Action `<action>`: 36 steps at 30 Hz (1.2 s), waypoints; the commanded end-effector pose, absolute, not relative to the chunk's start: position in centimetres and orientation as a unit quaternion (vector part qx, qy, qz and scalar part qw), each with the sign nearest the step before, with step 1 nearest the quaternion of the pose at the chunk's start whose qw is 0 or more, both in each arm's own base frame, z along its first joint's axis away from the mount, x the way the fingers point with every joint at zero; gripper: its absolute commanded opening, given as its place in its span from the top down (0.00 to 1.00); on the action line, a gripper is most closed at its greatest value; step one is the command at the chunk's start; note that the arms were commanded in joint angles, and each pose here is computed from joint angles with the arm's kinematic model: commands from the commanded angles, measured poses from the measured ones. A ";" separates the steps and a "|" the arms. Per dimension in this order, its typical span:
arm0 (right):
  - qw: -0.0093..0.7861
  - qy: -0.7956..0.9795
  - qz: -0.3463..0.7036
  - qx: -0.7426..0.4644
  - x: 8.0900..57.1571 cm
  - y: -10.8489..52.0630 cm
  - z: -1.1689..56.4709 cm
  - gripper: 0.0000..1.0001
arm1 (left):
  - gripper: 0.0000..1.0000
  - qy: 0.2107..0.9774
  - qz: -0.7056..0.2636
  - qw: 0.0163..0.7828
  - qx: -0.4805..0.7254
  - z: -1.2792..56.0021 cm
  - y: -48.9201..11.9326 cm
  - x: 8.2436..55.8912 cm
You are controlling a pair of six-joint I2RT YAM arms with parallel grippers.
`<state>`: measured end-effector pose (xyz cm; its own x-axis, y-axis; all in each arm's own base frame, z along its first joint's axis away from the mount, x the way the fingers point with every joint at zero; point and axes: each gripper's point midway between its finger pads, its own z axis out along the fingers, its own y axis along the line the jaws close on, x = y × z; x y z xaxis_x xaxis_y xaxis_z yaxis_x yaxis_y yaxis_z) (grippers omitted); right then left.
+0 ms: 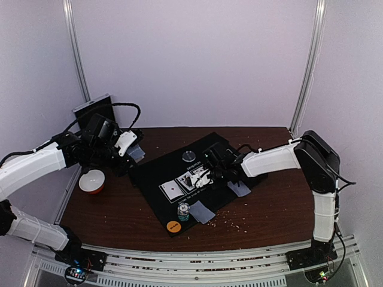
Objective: Distribute texas hold em gaming equipment
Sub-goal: Flop the poker card in the community card area.
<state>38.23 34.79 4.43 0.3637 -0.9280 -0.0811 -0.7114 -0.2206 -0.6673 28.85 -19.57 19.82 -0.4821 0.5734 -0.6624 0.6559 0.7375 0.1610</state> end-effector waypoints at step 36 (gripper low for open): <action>0.365 0.538 -0.135 -0.748 37.5 35.3 10.4 0.42 | 0.64 0.841 -0.053 0.396 0.365 21.2 -19.8 29.4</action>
<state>37.20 34.03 3.90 0.4350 -0.8994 -0.0431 -0.7339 -0.3264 -0.5956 28.84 -19.19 19.89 -0.4735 0.5798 -0.6630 0.6497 0.7382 0.1816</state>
